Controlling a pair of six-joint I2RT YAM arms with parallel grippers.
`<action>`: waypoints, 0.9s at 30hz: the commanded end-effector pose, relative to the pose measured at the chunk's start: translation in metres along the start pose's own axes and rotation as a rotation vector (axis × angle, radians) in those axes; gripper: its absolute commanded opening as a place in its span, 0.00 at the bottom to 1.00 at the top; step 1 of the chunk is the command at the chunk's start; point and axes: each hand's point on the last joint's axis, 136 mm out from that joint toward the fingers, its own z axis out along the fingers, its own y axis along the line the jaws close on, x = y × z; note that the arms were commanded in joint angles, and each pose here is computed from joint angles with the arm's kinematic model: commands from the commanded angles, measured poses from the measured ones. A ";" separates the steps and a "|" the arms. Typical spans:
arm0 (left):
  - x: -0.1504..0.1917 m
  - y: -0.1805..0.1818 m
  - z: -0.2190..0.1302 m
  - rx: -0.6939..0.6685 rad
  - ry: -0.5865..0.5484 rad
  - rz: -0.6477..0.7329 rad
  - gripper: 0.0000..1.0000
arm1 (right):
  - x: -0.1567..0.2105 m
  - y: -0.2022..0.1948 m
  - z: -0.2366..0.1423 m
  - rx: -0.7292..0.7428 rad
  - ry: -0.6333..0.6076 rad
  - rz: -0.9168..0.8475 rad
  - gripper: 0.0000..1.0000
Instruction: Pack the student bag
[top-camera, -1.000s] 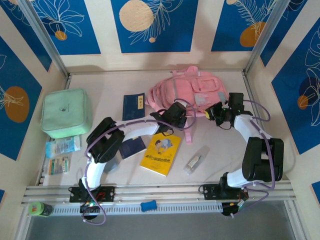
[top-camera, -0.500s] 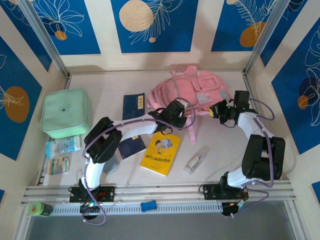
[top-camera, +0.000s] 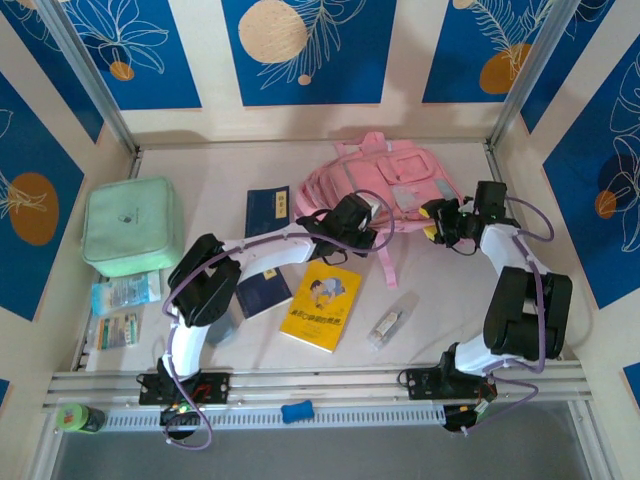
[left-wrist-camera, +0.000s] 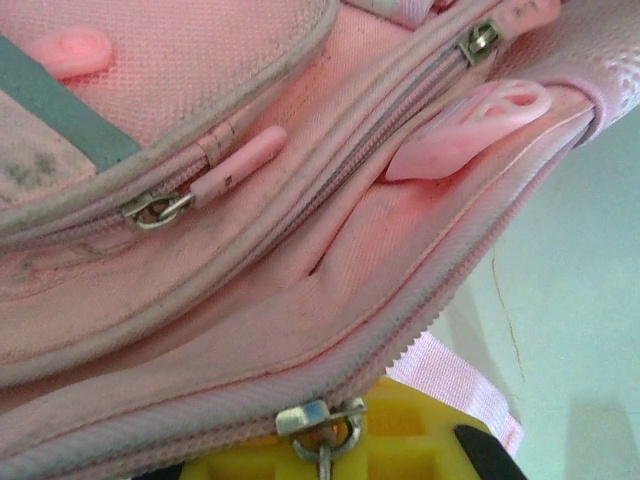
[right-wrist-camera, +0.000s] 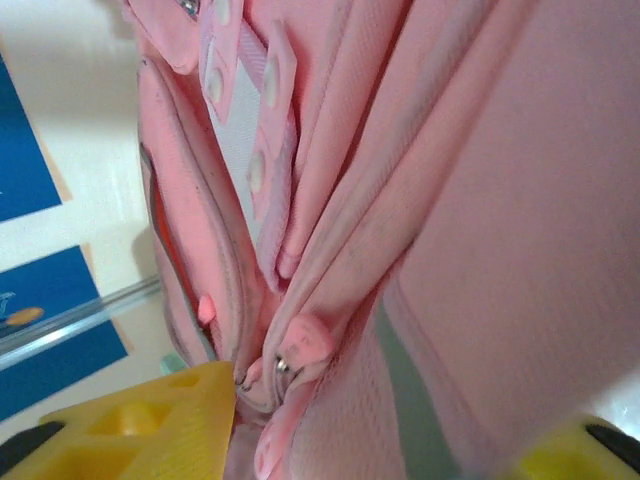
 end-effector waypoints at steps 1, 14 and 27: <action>-0.016 -0.017 -0.004 0.063 -0.028 0.002 0.00 | 0.028 -0.004 -0.008 -0.014 0.077 -0.002 0.58; -0.020 -0.024 -0.001 0.098 -0.053 -0.019 0.00 | 0.090 0.015 0.047 -0.042 0.178 0.024 0.75; -0.018 -0.023 -0.009 0.103 -0.054 0.001 0.00 | 0.060 0.003 0.065 0.015 0.108 -0.024 0.21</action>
